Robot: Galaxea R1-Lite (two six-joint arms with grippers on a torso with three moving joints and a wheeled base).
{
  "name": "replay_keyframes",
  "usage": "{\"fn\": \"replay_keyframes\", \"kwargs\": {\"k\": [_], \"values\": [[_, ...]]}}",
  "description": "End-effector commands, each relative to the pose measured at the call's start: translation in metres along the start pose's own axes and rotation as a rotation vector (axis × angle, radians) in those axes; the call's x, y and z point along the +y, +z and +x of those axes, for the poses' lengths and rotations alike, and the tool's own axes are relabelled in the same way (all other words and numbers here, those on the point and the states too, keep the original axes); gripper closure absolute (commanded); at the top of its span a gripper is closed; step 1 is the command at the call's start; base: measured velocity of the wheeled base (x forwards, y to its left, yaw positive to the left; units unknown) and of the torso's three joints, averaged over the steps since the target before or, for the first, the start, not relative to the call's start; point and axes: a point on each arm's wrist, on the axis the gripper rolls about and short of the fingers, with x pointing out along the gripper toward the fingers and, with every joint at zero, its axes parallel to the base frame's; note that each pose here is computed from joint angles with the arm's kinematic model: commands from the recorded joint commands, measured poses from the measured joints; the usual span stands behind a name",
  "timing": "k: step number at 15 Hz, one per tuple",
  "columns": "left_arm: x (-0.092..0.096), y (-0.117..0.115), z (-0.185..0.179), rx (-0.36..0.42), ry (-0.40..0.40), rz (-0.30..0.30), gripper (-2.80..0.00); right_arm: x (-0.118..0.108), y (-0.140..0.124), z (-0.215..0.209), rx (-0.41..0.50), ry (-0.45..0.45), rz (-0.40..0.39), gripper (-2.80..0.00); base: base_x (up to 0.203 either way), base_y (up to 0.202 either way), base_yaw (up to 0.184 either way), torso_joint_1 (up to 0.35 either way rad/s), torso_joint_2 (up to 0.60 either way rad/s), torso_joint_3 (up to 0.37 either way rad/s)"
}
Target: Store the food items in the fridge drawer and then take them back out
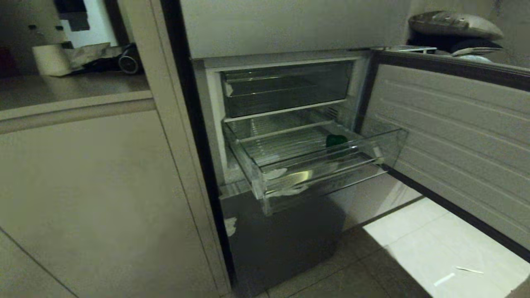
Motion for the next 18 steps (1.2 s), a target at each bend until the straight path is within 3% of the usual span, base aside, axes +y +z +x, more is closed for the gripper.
{"fn": "replay_keyframes", "kwargs": {"k": [1,3,6,9,11,14,18], "values": [[0.000,0.000,0.000,0.001,0.000,0.000,0.00,-0.001,-0.007,-0.015,-0.038,-0.013,-0.001,0.00,0.001,0.007,-0.157,0.002,0.00,0.003],[0.000,0.000,0.000,0.002,0.000,0.000,0.00,-0.001,-0.016,-0.021,-0.061,-0.051,-0.006,0.00,-0.001,0.005,-0.108,0.001,0.01,0.004],[0.000,0.000,0.000,0.002,0.000,0.000,0.00,-0.005,-0.016,-0.018,-0.067,-0.228,0.018,0.00,0.000,0.000,0.000,0.000,0.00,0.000],[0.000,0.000,0.000,0.002,0.000,0.000,0.00,-0.008,-0.010,-0.011,-0.070,-0.357,0.143,0.00,0.000,0.000,0.000,0.000,0.00,0.000],[0.000,0.000,0.000,0.002,0.000,0.000,0.00,-0.014,-0.011,-0.007,-0.048,-0.449,0.176,0.00,0.000,0.000,0.000,0.000,0.00,0.000],[0.000,0.000,0.000,0.002,0.000,0.000,0.00,-0.032,-0.011,-0.001,-0.047,-0.625,0.264,0.00,0.000,0.000,0.000,0.000,0.00,0.000],[0.000,0.000,0.000,0.002,0.000,0.000,0.00,-0.073,-0.017,0.004,-0.066,-0.894,0.419,0.00,0.000,0.000,0.000,0.000,0.00,0.000]]}}
